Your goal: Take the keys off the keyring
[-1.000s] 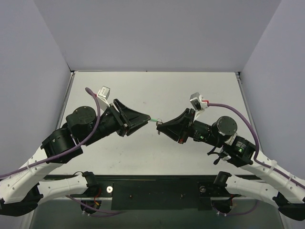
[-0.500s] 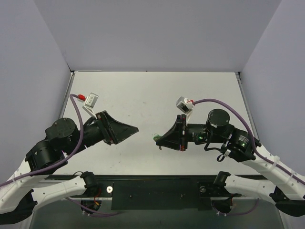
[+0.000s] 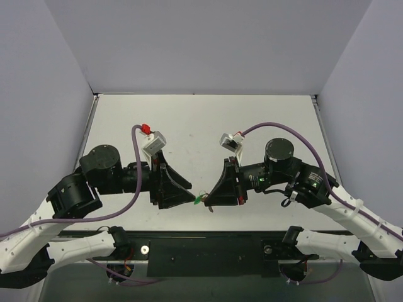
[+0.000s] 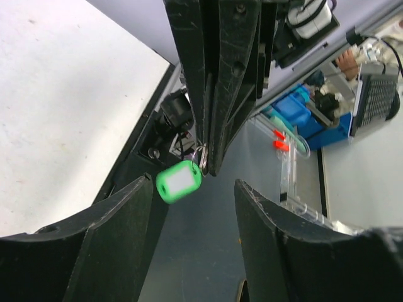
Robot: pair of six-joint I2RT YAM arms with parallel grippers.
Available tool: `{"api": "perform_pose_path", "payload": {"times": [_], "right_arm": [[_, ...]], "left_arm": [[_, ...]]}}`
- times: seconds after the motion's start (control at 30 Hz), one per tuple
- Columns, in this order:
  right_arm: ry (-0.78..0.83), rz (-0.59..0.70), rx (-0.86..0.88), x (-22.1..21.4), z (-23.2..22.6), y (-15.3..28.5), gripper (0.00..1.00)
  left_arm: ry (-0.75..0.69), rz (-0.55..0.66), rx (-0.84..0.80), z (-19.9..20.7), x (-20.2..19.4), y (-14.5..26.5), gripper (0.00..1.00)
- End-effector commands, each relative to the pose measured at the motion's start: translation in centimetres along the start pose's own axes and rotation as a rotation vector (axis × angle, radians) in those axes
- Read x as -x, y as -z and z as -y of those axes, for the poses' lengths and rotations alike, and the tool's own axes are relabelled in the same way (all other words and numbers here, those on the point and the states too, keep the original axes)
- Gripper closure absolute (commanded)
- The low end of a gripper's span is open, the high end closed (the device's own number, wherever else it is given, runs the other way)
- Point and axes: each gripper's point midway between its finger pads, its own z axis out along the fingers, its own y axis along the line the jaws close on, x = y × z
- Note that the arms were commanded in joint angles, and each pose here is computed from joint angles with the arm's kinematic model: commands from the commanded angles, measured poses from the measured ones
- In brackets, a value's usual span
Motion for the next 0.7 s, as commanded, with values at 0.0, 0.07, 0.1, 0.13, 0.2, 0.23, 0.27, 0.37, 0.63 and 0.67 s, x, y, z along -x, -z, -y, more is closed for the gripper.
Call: {"api": "perform_pose_path", "payload": {"times": [0.0, 0.07, 0.1, 0.13, 0.2, 0.23, 0.27, 0.37, 0.63, 0.67], "right_arm": [[0.037, 0.019, 0.089, 1.4, -3.0, 0.7, 1.0], [0.038, 0.018, 0.09, 1.4, -3.0, 0.6, 1.0], [0.037, 0.016, 0.092, 1.3, -3.1, 0.6, 1.0], [0.04, 0.016, 0.094, 1.3, -3.2, 0.6, 1.0], [0.041, 0.012, 0.097, 1.3, -3.2, 0.5, 1.0], [0.04, 0.012, 0.095, 1.3, -3.2, 0.5, 1.0], [0.038, 0.01, 0.095, 1.2, -3.1, 0.4, 1.0], [0.043, 0.012, 0.094, 1.3, -3.2, 0.5, 1.0], [0.047, 0.006, 0.092, 1.2, -3.3, 0.4, 1.0], [0.052, 0.005, 0.093, 1.1, -3.3, 0.4, 1.0]], "left_arm": [[-0.098, -0.012, -0.149, 3.0, 0.8, 0.4, 0.38], [-0.1, -0.02, -0.164, 3.2, 0.8, 0.2, 0.39], [-0.101, -0.02, -0.169, 3.2, 0.9, 0.0, 0.4], [-0.1, -0.022, -0.174, 3.3, 0.8, 0.0, 0.41], [-0.096, -0.027, -0.171, 3.1, 0.8, -0.4, 0.44], [-0.096, -0.028, -0.17, 3.0, 0.9, -0.6, 0.44], [-0.094, -0.031, -0.175, 3.1, 0.8, -0.6, 0.46], [-0.089, -0.028, -0.188, 3.3, 1.0, -1.0, 0.48], [-0.086, -0.045, -0.222, 3.7, 0.8, -1.4, 0.58], [-0.082, -0.05, -0.22, 3.6, 0.7, -1.5, 0.59]]}}
